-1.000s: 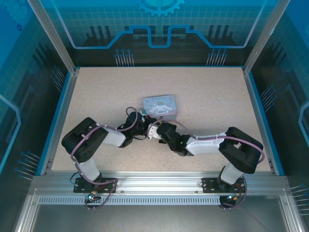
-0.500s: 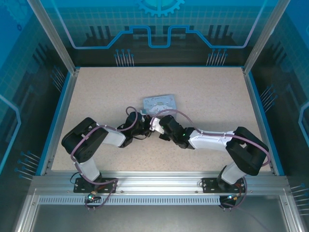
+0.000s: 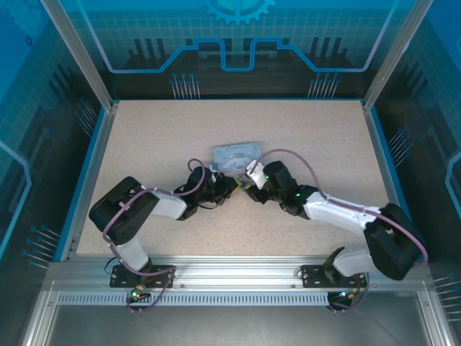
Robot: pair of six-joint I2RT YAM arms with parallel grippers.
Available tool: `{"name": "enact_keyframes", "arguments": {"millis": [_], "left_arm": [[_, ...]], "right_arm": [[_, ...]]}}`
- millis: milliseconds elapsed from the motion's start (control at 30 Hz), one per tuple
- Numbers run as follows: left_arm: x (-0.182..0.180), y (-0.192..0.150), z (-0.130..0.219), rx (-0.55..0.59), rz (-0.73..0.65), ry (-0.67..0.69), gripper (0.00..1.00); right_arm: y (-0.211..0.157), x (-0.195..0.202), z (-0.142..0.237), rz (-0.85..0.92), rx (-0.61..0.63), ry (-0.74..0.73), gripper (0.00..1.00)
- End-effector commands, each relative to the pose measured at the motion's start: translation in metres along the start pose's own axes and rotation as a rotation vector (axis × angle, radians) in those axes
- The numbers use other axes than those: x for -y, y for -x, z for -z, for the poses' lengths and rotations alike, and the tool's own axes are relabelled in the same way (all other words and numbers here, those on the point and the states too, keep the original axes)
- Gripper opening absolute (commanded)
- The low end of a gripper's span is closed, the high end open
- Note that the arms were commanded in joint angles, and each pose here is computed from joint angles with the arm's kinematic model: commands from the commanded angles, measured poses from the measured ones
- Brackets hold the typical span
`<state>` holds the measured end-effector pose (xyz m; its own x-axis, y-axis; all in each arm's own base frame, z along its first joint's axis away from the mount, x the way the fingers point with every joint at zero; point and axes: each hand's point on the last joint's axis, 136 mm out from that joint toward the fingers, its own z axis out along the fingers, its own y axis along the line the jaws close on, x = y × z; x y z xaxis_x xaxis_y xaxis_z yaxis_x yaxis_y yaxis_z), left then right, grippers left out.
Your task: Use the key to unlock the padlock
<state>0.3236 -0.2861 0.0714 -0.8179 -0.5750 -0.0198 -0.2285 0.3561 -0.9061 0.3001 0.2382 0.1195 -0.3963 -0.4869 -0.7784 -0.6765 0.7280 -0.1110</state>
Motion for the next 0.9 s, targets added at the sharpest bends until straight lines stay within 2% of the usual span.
{"name": "enact_keyframes", "arguments": {"millis": [0, 167, 300, 467, 600, 767, 867], "left_arm": [[-0.006, -0.002, 0.005, 0.006, -0.061, 0.039, 0.0], [-0.025, -0.003, 0.007, 0.007, -0.086, 0.112, 0.0], [-0.039, -0.008, 0.005, 0.0, -0.099, 0.168, 0.0], [-0.052, -0.012, 0.001, -0.004, -0.082, 0.189, 0.0], [-0.05, -0.012, 0.004, 0.006, -0.108, 0.195, 0.09], [-0.034, -0.006, 0.021, 0.044, -0.185, 0.197, 0.28], [-0.021, -0.003, 0.036, 0.076, -0.233, 0.192, 0.32]], "right_arm": [[0.006, -0.002, 0.018, -0.206, 0.05, 0.144, 0.56], [-0.005, 0.024, 0.014, -0.451, 0.006, 0.132, 0.58], [-0.017, 0.033, 0.001, -0.531, -0.052, 0.085, 0.58], [-0.02, 0.037, -0.01, -0.577, -0.056, 0.066, 0.6], [-0.019, 0.037, -0.013, -0.584, -0.063, 0.071, 0.63], [-0.018, 0.038, -0.011, -0.58, -0.073, 0.066, 0.69], [-0.018, 0.038, -0.01, -0.581, -0.07, 0.064, 0.7]]}}
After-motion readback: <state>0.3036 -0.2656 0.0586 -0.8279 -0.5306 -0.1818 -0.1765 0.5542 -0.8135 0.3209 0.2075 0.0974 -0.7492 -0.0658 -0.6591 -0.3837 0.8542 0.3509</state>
